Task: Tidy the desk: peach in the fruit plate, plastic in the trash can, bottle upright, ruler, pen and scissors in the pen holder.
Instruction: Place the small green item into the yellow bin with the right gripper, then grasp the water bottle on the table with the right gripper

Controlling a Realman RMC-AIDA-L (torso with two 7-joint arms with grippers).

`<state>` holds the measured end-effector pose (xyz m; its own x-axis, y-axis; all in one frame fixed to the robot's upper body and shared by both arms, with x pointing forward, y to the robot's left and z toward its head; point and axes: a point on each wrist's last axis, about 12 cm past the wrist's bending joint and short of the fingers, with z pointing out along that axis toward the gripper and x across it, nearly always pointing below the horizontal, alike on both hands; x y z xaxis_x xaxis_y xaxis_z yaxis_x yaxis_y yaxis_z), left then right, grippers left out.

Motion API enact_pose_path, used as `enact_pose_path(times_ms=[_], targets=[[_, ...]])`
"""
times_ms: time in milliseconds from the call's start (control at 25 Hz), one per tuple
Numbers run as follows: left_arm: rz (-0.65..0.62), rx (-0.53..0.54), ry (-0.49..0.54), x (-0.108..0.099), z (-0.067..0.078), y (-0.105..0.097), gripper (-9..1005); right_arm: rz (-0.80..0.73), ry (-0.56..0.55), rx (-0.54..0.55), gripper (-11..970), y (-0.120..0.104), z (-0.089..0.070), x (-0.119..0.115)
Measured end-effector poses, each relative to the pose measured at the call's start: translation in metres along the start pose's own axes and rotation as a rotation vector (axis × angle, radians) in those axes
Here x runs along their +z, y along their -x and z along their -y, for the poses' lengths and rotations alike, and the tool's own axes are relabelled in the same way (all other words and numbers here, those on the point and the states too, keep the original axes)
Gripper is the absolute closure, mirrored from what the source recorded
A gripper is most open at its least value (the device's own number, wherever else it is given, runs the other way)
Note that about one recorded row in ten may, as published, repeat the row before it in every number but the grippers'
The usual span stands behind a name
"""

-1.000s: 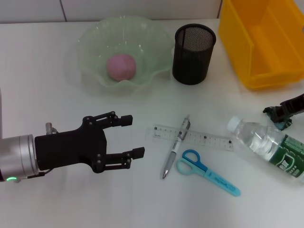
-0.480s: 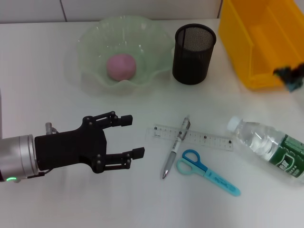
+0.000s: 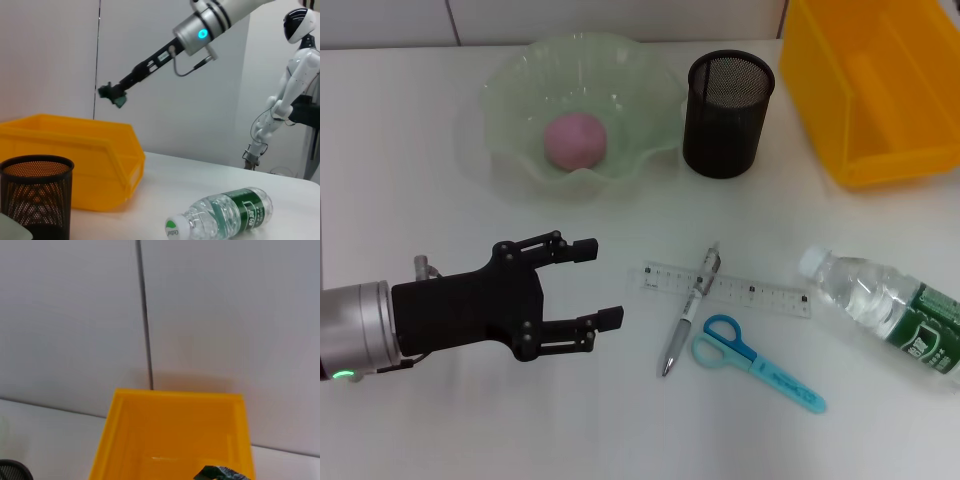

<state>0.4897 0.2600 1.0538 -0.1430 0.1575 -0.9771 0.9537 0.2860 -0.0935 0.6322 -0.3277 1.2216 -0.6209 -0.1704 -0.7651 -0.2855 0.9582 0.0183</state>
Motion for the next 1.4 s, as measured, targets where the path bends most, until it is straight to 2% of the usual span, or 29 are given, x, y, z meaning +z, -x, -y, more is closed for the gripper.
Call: enact_pose_path(times_ms=[320, 520, 640, 1200, 1280, 1400], targets=[[0.001, 0.002, 0.001, 0.000, -0.001, 0.001, 184, -0.041, 0.060, -0.017, 599, 0.001, -0.014, 0.040], [0.002, 0.004, 0.000, 0.001, -0.001, 0.001, 183, -0.062, 0.074, -0.004, 407, 0.002, -0.015, 0.043], [0.003, 0.004, 0.000, 0.001, -0.001, 0.001, 183, -0.071, 0.077, -0.005, 177, 0.003, -0.013, 0.041], [0.006, 0.003, -0.001, 0.001, -0.001, 0.001, 183, -0.064, 0.079, 0.000, 129, 0.003, -0.014, 0.042], [0.006, 0.003, -0.001, 0.001, -0.001, 0.001, 183, -0.061, 0.089, -0.004, 129, 0.005, -0.015, 0.038], [0.006, 0.002, -0.001, 0.001, -0.001, 0.001, 184, -0.078, 0.154, -0.033, 129, 0.007, -0.022, 0.021]])
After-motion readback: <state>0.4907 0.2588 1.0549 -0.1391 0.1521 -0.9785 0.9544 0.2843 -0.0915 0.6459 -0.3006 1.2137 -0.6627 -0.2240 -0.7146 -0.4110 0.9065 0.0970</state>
